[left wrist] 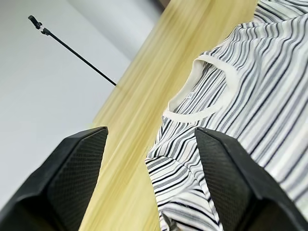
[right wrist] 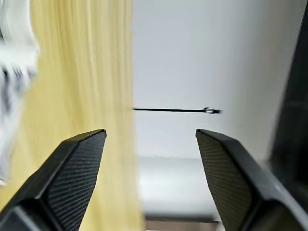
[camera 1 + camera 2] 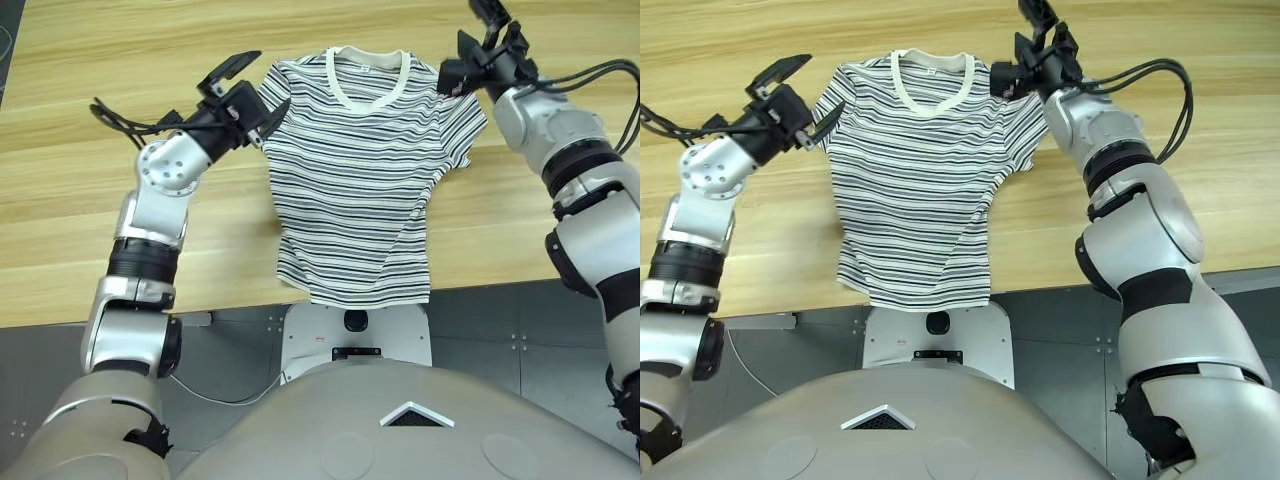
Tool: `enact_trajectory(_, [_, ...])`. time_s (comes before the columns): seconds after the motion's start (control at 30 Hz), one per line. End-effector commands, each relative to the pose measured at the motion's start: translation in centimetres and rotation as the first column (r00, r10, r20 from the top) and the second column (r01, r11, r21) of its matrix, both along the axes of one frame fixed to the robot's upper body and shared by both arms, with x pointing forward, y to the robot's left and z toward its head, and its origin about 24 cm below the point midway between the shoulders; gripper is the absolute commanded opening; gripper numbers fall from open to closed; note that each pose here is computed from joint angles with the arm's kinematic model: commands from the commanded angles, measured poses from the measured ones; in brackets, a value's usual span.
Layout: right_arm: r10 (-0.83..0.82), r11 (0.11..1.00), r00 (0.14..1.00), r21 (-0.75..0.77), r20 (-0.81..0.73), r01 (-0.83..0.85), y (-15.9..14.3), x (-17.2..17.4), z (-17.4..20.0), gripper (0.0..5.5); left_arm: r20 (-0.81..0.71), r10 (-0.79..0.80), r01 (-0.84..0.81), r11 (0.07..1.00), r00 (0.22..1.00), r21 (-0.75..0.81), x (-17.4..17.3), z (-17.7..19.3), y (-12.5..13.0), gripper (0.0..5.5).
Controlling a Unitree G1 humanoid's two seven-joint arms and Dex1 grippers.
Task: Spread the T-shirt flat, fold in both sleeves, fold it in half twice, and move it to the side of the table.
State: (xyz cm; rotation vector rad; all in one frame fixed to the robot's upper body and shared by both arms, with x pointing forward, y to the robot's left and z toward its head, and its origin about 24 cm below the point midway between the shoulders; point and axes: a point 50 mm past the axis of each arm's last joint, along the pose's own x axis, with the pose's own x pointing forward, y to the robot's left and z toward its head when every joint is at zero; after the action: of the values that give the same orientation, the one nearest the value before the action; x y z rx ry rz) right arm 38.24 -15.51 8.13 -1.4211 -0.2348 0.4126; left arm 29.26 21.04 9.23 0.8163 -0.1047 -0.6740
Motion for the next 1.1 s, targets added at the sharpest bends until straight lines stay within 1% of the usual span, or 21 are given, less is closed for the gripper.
enact_trajectory(0.03, [0.411, 0.902, 0.773, 0.337, -0.484, -0.268, 0.6, -7.5, -3.4, 3.46, -0.25, -0.229, 0.265, 0.956, 0.941, 0.123, -6.3, -0.1, 2.5, 3.36])
enact_trajectory(0.07, [0.483, 0.871, 0.692, 0.377, -0.537, -0.315, 0.5, -9.6, -3.3, 3.46, -0.345, -0.263, 0.327, 0.934, 0.901, 0.143, -7.9, -0.7, 3.2, 3.36])
enact_trajectory(0.1, [0.521, 0.852, 0.639, 0.397, -0.566, -0.342, 0.4, -11.0, -3.1, 3.46, -0.412, -0.269, 0.357, 0.921, 0.87, 0.153, -8.9, -1.1, 3.9, 3.36])
enact_trajectory(0.13, [0.537, 0.843, 0.611, 0.404, -0.581, -0.357, 0.4, -11.8, -3.0, 3.46, -0.448, -0.261, 0.365, 0.917, 0.855, 0.162, -9.5, -1.3, 4.4, 3.36])
enact_trajectory(0.2, [0.54, 0.841, 0.589, 0.405, -0.601, -0.358, 0.4, -12.5, -2.8, 3.46, -0.465, -0.255, 0.365, 0.917, 0.848, 0.162, -9.9, -1.3, 4.7, 3.36])
enact_trajectory(0.4, [0.56, 0.828, 0.471, 0.429, -0.682, -0.362, 1.1, -15.0, -3.3, 3.46, -0.528, -0.328, 0.442, 0.891, 0.783, 0.103, -11.6, -2.3, 3.1, 3.36])
enact_trajectory(0.57, [0.592, 0.8, 0.354, 0.473, -0.724, -0.37, 0.6, -16.6, -2.9, 3.46, -0.503, -0.342, 0.422, 0.905, 0.793, 0.051, -11.8, -2.8, 2.3, 3.36])
enact_trajectory(0.67, [0.566, 0.807, 0.29, 0.446, -0.772, -0.388, 0.2, -17.5, -3.2, 3.46, -0.487, -0.339, 0.407, 0.913, 0.805, 0.038, -11.6, -3.0, 2.0, 3.36])
enact_trajectory(0.73, [0.535, 0.815, 0.266, 0.408, -0.802, -0.411, -0.1, -17.9, -3.5, 3.46, -0.48, -0.335, 0.401, 0.915, 0.811, 0.04, -11.4, -3.1, 1.8, 3.36])
enact_trajectory(0.9, [0.46, 0.831, 0.26, 0.307, -0.849, -0.464, -0.7, -18.3, -4.2, 3.46, -0.473, -0.322, 0.388, 0.921, 0.82, 0.046, -11.2, -3.6, 1.4, 3.36])
enact_trajectory(1.03, [0.447, 0.83, 0.261, 0.288, -0.856, -0.477, -0.7, -18.4, -4.6, 3.46, -0.501, -0.307, 0.383, 0.922, 0.809, 0.053, -11.6, -4.8, 1.2, 3.36])
enact_trajectory(1.1, [0.441, 0.831, 0.263, 0.28, -0.858, -0.481, -0.7, -18.5, -4.7, 3.46, -0.541, -0.292, 0.39, 0.918, 0.789, 0.072, -12.2, -6.0, 1.2, 3.36])
